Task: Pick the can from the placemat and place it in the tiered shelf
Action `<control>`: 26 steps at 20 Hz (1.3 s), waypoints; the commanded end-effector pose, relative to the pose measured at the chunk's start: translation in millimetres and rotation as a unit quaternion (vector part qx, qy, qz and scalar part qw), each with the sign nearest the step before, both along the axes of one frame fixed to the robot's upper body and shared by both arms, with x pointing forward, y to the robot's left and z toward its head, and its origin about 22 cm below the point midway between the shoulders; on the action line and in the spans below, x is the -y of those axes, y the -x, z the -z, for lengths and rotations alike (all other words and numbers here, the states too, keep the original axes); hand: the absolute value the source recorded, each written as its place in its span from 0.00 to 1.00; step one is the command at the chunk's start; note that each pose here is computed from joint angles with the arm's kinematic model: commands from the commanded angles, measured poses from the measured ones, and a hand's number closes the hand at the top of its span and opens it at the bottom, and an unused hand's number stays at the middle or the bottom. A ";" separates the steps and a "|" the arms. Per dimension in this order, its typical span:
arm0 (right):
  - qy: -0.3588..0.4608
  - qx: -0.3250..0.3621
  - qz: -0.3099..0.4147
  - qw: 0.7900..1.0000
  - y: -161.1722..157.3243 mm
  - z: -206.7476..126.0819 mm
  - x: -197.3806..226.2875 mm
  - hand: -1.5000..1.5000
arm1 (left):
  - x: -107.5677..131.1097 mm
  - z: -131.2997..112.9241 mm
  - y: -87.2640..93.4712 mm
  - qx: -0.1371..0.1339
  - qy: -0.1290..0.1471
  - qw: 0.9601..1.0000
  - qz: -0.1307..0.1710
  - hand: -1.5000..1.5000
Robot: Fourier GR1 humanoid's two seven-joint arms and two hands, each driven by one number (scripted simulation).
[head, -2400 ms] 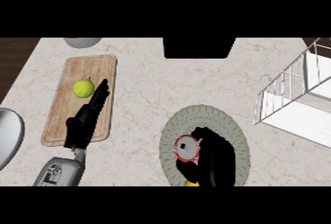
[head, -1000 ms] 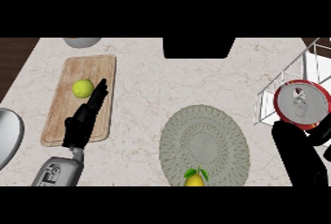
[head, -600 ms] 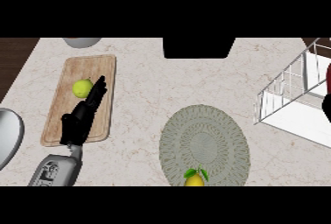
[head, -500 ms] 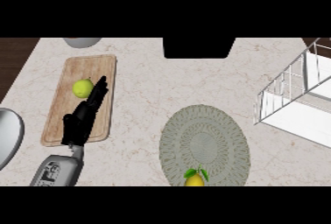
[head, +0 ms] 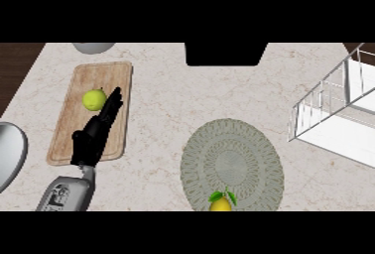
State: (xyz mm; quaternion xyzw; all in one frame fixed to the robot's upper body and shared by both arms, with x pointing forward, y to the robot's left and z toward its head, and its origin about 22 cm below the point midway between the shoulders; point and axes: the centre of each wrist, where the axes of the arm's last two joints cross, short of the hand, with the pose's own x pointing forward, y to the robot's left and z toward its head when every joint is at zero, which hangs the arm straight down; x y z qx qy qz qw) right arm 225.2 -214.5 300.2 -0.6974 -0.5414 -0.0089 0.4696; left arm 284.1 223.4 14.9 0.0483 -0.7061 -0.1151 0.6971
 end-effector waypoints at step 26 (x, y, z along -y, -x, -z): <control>-0.042 0.122 -0.041 0.991 -89.0 46.0 127.0 1.00 | 0.0 2.9 12.4 0.001 -0.001 1.000 0.003 0.50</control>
